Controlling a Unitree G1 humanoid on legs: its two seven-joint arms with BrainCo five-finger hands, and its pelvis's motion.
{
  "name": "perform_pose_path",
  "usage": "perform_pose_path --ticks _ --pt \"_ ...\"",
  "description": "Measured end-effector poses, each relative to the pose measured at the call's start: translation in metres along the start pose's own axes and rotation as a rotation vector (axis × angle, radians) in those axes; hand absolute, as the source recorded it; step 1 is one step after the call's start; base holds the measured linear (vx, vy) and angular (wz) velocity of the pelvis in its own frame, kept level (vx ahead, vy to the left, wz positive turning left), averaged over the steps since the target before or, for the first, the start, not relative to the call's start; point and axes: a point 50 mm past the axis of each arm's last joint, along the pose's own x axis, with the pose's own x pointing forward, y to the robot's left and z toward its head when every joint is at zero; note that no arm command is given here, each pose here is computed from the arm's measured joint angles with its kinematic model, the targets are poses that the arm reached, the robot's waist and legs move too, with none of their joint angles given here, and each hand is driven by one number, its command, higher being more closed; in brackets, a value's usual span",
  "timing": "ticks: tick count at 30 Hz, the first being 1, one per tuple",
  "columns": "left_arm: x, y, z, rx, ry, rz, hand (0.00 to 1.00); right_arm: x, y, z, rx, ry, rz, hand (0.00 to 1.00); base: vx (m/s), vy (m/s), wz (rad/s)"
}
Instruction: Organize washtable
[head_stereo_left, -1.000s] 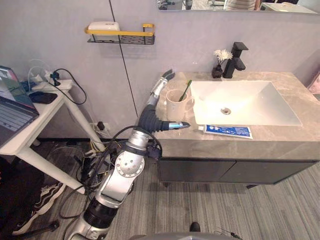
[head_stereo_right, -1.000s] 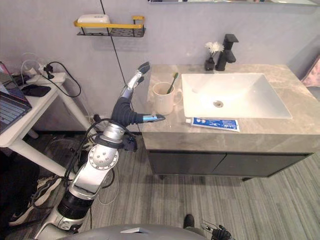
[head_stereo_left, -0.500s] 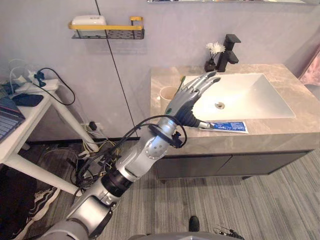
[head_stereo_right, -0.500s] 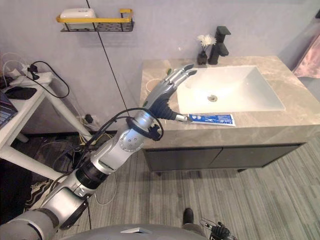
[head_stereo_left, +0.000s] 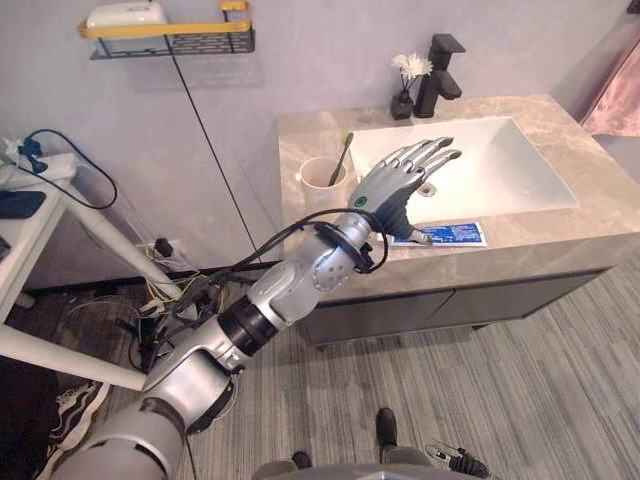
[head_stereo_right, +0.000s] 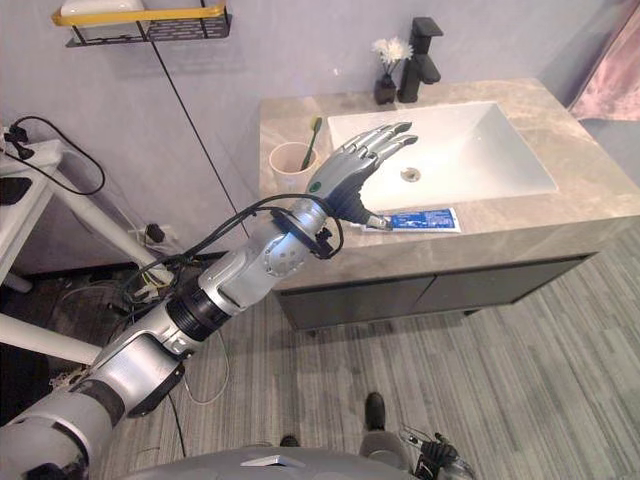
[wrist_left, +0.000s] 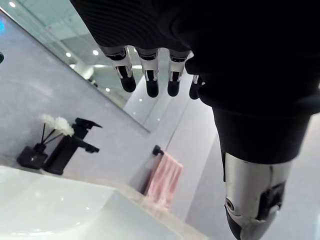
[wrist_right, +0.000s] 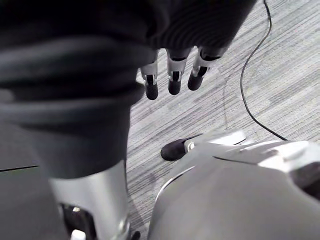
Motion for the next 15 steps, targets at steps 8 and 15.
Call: perform_pose_path --ticks 8,15 --pt "0.003 -0.001 -0.008 0.027 0.026 -0.024 0.0 0.0 0.004 0.009 0.03 -0.035 0.002 0.0 0.01 0.02 -0.1" --pt "0.005 0.002 -0.014 0.046 0.037 -0.029 0.0 0.001 0.005 0.017 0.03 -0.066 0.004 0.0 0.0 0.021 -0.03"
